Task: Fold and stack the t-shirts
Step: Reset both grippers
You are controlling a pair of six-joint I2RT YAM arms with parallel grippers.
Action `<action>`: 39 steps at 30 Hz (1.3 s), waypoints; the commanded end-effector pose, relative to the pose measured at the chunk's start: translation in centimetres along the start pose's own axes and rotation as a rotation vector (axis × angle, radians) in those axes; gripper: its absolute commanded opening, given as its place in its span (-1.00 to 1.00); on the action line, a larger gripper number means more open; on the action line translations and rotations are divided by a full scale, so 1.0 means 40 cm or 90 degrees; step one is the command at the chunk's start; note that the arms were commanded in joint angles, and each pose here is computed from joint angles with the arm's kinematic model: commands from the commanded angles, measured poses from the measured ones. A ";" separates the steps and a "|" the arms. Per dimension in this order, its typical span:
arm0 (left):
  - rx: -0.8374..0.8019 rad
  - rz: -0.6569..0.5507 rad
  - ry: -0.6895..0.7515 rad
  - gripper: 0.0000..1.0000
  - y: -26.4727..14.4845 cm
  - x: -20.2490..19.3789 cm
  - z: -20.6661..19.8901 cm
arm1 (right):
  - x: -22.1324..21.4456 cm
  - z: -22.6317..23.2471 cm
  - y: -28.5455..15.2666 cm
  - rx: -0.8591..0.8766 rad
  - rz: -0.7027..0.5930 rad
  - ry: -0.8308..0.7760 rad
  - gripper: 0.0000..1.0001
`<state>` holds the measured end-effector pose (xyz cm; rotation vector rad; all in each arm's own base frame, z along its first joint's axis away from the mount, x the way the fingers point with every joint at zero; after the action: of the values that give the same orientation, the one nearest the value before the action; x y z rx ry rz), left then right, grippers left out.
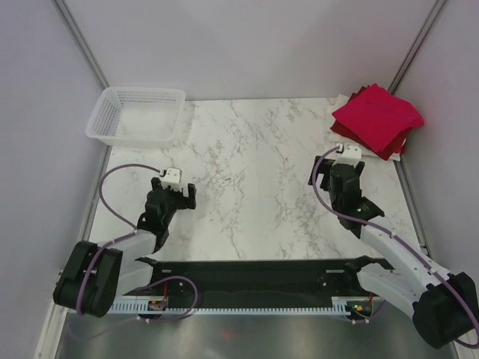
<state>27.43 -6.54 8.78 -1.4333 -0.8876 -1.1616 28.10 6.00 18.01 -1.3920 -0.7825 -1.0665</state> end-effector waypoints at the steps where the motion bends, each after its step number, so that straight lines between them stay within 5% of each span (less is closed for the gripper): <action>1: 0.060 -0.103 -0.012 0.99 0.050 0.110 0.059 | 0.068 0.005 -0.007 -0.003 -0.152 -0.036 0.96; 11: -0.021 -0.132 -0.028 1.00 0.098 0.086 0.132 | -0.039 -0.011 0.087 -0.082 -0.131 -0.043 0.96; 18: 0.061 -0.129 -0.049 0.99 0.086 0.078 0.159 | -0.042 -0.033 0.090 -0.094 -0.180 -0.076 0.96; 33: 0.057 -0.159 -0.040 0.99 0.066 0.080 0.154 | -0.125 -0.109 0.180 -0.135 -0.204 -0.112 0.96; 39: 0.058 -0.161 -0.039 1.00 0.065 0.082 0.155 | -0.115 -0.149 0.204 -0.100 -0.190 -0.036 0.96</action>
<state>31.59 -1.38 9.55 -1.3616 -1.0977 -1.2067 31.73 -0.34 8.13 -1.6409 -0.9554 -1.2429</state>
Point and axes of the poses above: each gripper's point midway between its finger pads, its own y axis out along the fingers, its own z axis along the line the jaws close on, x = y × z, the point moved 4 cm from there along -y, back along the fingers, and after that the axes turned 1 degree about -y, right-handed, at the moved point
